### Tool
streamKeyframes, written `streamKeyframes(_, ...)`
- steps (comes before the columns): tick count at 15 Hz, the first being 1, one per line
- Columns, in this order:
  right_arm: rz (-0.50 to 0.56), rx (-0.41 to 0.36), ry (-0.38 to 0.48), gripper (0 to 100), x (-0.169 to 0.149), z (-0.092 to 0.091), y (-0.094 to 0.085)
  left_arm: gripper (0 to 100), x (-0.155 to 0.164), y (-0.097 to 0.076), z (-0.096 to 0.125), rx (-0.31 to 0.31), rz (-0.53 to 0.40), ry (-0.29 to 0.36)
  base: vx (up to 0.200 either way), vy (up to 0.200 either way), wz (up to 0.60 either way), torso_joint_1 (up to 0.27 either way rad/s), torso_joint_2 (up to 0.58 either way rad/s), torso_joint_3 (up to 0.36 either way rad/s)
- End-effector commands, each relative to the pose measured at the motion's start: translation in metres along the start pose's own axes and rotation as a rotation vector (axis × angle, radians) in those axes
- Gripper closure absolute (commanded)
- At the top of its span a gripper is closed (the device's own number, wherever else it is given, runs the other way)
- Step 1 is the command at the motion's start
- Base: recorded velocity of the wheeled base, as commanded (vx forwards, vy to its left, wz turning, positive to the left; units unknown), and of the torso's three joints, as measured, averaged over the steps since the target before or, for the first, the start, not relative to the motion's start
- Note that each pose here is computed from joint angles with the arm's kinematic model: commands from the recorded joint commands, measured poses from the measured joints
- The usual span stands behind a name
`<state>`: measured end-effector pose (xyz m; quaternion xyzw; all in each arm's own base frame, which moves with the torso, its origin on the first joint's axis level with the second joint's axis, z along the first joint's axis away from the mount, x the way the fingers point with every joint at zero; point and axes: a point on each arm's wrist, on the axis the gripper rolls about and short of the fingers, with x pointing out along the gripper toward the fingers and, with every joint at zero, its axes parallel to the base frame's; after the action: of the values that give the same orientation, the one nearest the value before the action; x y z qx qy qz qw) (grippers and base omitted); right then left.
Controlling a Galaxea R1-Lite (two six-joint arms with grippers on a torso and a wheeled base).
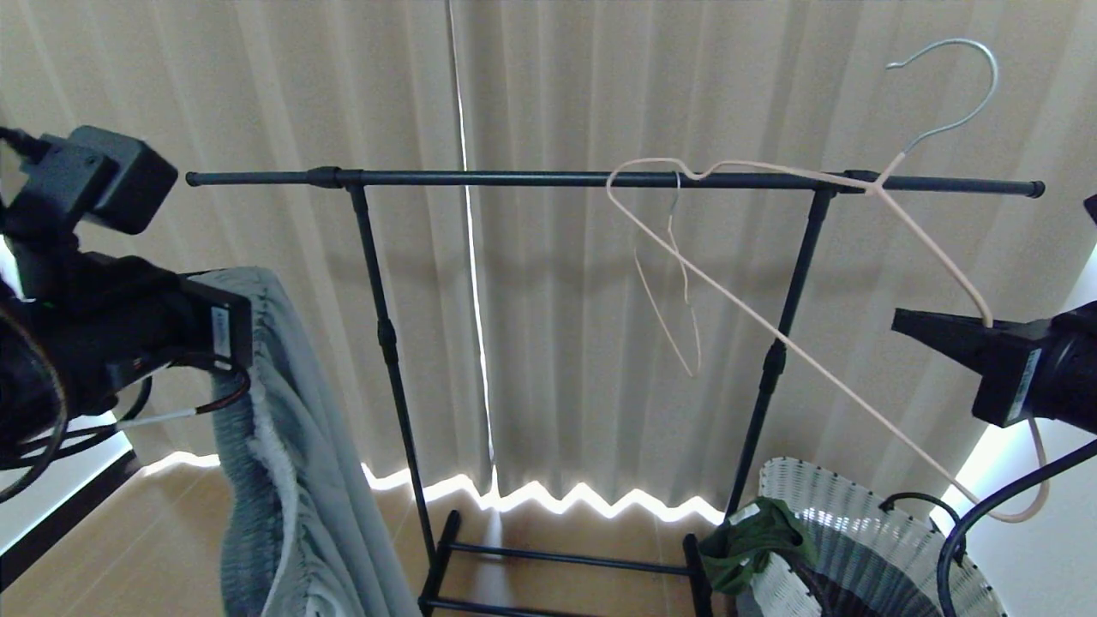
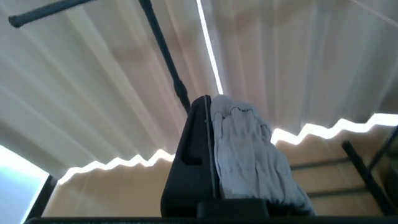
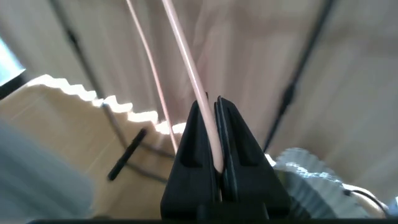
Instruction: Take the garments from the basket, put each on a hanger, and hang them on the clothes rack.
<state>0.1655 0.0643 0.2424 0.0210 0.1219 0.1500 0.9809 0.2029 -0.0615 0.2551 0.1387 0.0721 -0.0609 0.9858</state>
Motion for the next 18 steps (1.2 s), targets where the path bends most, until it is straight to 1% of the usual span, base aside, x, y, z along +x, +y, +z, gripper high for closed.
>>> streamKeyframes(1, 0.070, -0.014, 0.058, 100, 0.012, -0.008, 0.010, 100, 0.045, -0.016, 0.008, -0.011, 0.015, 0.047, 0.000, 0.000, 0.00, 0.000, 0.00, 0.000)
streamKeyframes(2, 0.100, -0.021, 0.072, 100, 0.014, -0.011, 0.015, 100, 0.053, -0.017, 0.012, -0.031, 0.021, 0.043, 0.000, 0.000, 0.00, 0.000, 0.00, 0.000)
streamKeyframes(4, 0.170, -0.042, 0.106, 100, 0.019, -0.016, 0.030, 100, 0.071, -0.025, 0.017, -0.089, 0.011, 0.040, 0.000, 0.000, 0.00, 0.000, 0.00, 0.000)
streamKeyframes(5, 0.187, -0.041, 0.114, 100, 0.020, -0.018, 0.034, 100, 0.075, -0.026, 0.018, -0.105, 0.011, 0.040, 0.000, 0.000, 0.00, 0.000, 0.00, 0.000)
streamKeyframes(7, 0.285, -0.025, 0.139, 100, 0.016, -0.022, 0.055, 100, 0.081, -0.033, 0.020, -0.110, 0.010, 0.041, 0.000, 0.000, 0.00, 0.000, 0.00, 0.000)
streamKeyframes(9, 0.342, -0.019, 0.159, 100, 0.013, -0.025, 0.068, 100, 0.083, -0.036, 0.021, -0.109, 0.003, 0.038, 0.000, 0.000, 0.00, 0.000, 0.00, 0.000)
streamKeyframes(10, 0.361, -0.025, 0.174, 100, 0.014, -0.028, 0.073, 100, 0.086, -0.037, 0.020, -0.108, 0.015, 0.045, 0.000, 0.000, 0.00, 0.000, 0.00, 0.000)
streamKeyframes(12, 0.376, -0.034, 0.191, 100, 0.015, -0.032, 0.077, 100, 0.092, -0.039, 0.016, -0.102, 0.066, 0.066, 0.000, 0.000, 0.00, 0.000, 0.00, 0.000)
streamKeyframes(13, 0.383, -0.039, 0.200, 100, 0.015, -0.034, 0.079, 100, 0.094, -0.039, 0.016, -0.102, 0.077, 0.067, 0.000, 0.000, 0.00, 0.000, 0.00, 0.000)
streamKeyframes(15, 0.409, -0.055, 0.228, 100, 0.014, -0.040, 0.085, 100, 0.099, -0.042, 0.021, -0.113, 0.080, 0.050, 0.000, 0.000, 0.00, 0.000, 0.00, 0.000)
streamKeyframes(18, 0.414, -0.060, 0.240, 100, 0.016, -0.043, 0.087, 100, 0.102, -0.042, 0.019, -0.110, 0.092, 0.060, 0.000, 0.000, 0.00, 0.000, 0.00, 0.000)
